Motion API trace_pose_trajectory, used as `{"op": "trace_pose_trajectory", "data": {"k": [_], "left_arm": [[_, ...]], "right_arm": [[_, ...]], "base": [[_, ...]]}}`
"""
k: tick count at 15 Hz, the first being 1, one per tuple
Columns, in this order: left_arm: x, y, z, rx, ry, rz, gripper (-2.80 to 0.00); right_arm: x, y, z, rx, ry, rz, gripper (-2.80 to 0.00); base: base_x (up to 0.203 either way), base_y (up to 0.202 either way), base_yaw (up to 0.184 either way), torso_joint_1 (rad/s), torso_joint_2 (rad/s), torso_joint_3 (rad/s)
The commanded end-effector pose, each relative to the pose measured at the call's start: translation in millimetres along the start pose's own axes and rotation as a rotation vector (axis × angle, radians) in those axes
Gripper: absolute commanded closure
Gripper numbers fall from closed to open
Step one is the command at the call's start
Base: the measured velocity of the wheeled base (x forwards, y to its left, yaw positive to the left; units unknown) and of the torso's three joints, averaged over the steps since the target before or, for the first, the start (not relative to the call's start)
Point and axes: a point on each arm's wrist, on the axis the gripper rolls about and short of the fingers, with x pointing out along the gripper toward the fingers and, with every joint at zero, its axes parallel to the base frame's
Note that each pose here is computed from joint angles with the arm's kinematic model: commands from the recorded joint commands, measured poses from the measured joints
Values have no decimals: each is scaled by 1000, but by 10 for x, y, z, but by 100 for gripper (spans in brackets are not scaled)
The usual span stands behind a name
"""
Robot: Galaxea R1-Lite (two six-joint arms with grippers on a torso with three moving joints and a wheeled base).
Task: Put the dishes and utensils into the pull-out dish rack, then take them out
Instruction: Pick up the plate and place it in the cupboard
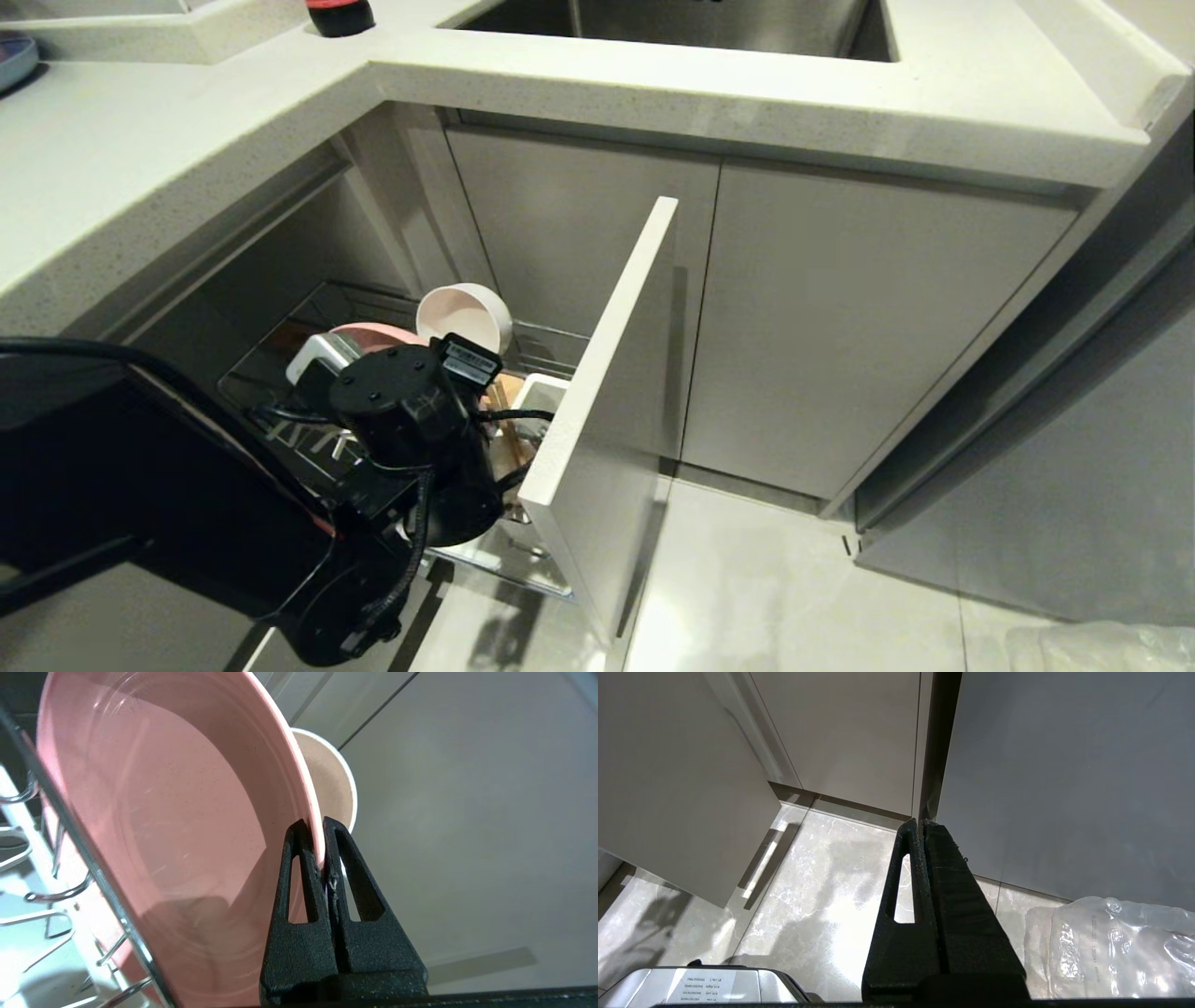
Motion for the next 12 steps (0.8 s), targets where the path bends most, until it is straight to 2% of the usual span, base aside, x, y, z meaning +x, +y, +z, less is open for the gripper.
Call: {"op": "trace_pose_trajectory", "data": {"k": [1, 7, 8, 12], "left_arm": [[5, 10, -25, -3, -3, 5, 0], [1, -4, -16, -9, -6, 3, 0], [-2, -12, -7, -9, -6, 1, -280], [-25, -38, 62, -20, -18, 2, -280]], "right_arm": [[0, 0, -1, 0, -1, 1, 0], [0, 0, -1, 0, -1, 1, 0], [0, 0, -1, 0, -1, 1, 0], [0, 0, -1, 0, -1, 1, 0]], "base": [[0, 0, 0, 0, 0, 0], [0, 0, 0, 0, 0, 0], [0, 0, 0, 0, 0, 0], [0, 0, 0, 0, 0, 0]]}}
